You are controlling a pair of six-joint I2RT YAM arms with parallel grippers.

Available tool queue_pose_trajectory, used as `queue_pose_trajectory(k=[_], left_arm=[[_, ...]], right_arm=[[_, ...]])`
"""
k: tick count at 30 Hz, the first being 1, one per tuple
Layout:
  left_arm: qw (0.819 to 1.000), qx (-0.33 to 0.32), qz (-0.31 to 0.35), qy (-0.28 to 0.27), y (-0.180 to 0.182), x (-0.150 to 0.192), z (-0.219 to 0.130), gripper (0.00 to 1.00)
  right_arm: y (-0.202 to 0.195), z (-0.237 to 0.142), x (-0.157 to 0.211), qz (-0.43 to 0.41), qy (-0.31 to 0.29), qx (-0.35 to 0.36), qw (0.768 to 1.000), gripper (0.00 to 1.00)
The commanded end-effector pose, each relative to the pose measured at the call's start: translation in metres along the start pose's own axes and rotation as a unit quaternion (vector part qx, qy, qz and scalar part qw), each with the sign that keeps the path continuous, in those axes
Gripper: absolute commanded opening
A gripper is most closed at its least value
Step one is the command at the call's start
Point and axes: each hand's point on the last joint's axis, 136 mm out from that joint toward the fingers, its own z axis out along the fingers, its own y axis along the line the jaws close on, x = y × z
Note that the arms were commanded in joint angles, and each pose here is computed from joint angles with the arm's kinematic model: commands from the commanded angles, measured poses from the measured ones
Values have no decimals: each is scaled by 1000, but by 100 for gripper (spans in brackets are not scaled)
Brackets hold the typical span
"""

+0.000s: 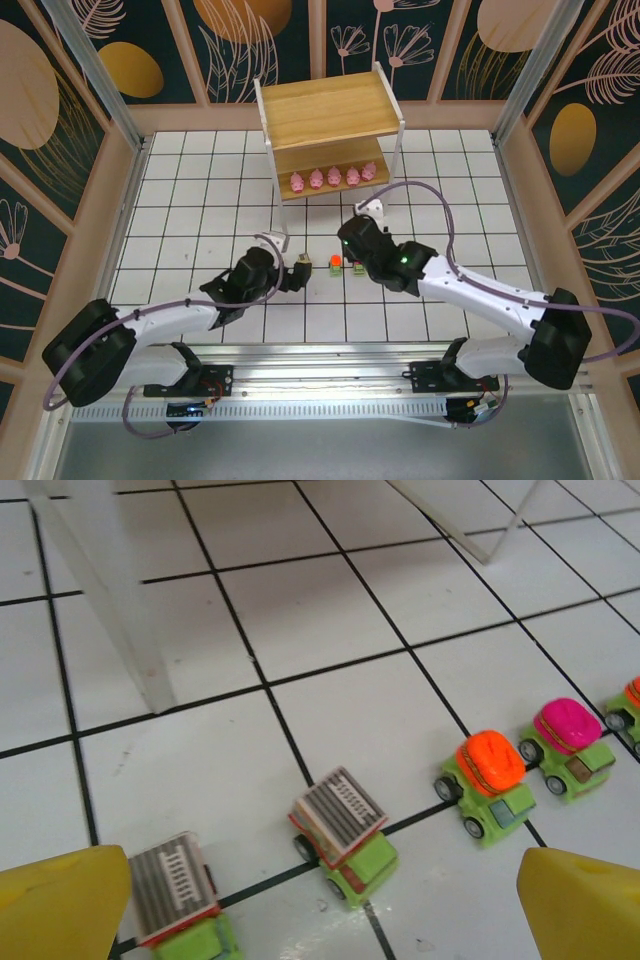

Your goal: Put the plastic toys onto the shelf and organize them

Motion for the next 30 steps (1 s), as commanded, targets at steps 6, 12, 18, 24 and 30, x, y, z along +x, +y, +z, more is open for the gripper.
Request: queue_pose_trajectory(k=[6, 12, 18, 24, 30], left_arm=[[999, -12, 32, -9, -22, -27, 10, 99], [998, -11, 59, -19, -38, -60, 17, 99], [997, 34, 66, -28, -57, -60, 33, 99], [996, 46, 73, -16, -55, -38, 38, 99], [996, 43, 73, -17, -53, -38, 34, 99]], right_arm=[[-45, 4, 39, 46, 40, 39, 997, 58], [-62, 17, 63, 64, 71, 44, 994, 61], [-75, 27, 83, 76, 98, 52, 991, 61], [-82, 40, 100, 77, 126, 58, 987, 61], [-82, 54, 108, 66, 142, 59, 986, 61]])
